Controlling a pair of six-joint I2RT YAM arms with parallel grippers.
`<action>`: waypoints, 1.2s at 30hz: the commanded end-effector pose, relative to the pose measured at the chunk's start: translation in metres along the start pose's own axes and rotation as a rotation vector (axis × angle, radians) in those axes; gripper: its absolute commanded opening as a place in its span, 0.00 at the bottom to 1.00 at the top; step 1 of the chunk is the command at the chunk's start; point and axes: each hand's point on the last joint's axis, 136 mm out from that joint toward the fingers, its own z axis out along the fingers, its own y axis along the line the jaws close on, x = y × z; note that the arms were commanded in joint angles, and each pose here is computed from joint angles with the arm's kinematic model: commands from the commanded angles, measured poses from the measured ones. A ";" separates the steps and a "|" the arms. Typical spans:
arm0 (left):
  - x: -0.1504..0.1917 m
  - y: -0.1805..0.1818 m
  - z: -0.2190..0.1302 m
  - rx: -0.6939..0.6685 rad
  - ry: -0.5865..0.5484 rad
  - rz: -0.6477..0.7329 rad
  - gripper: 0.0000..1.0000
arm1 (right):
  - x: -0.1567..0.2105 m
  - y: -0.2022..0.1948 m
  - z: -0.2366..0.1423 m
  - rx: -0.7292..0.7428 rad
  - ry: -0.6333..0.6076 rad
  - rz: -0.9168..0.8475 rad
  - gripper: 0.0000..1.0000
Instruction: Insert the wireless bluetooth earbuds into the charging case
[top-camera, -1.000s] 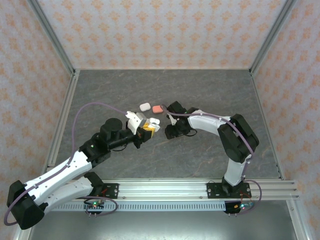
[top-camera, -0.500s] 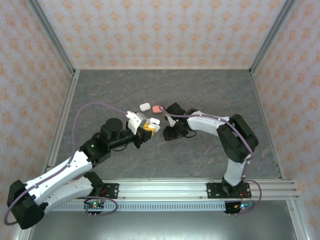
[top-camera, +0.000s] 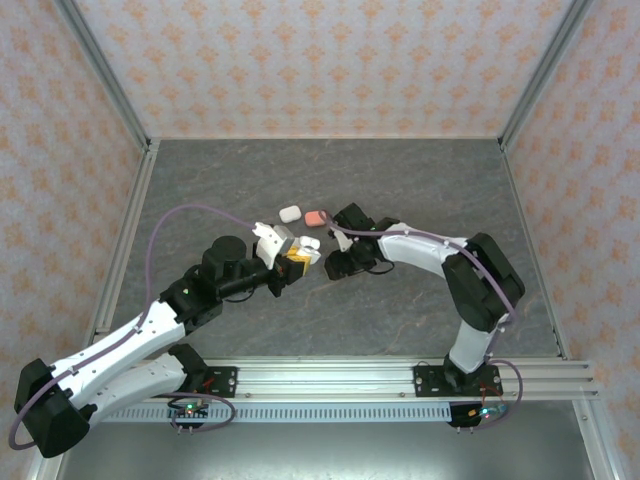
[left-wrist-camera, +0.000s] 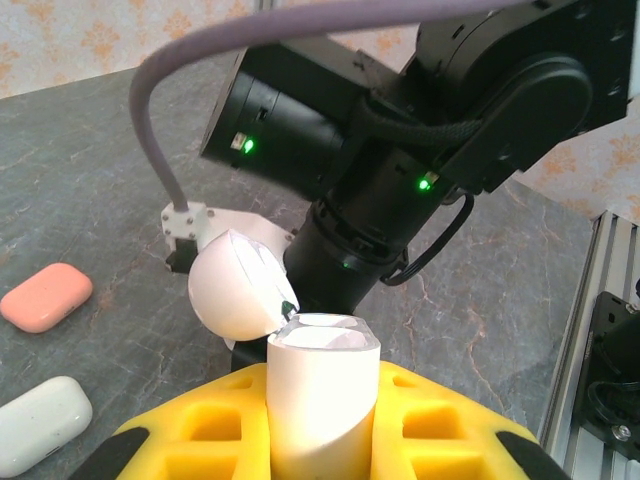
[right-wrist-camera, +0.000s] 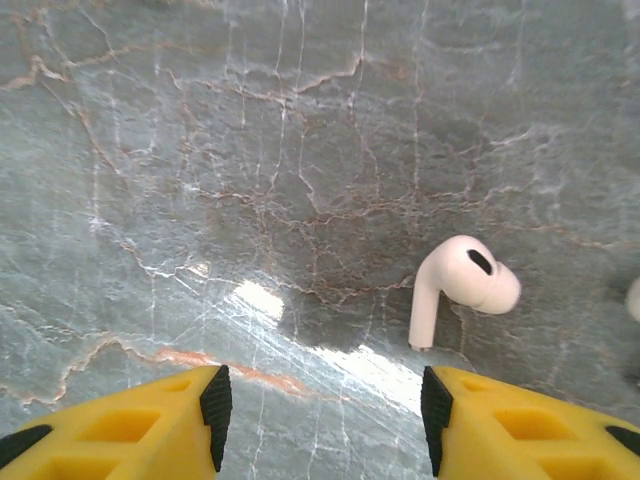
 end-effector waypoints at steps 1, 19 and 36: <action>-0.022 -0.006 -0.008 0.013 -0.080 0.046 0.00 | -0.004 -0.017 -0.016 0.077 -0.016 -0.031 0.54; -0.021 -0.005 -0.017 -0.003 -0.090 0.044 0.00 | -0.039 -0.015 0.024 0.055 0.012 -0.115 0.49; -0.019 -0.003 -0.015 -0.011 -0.085 0.035 0.00 | -0.007 -0.027 0.016 0.096 0.078 -0.115 0.42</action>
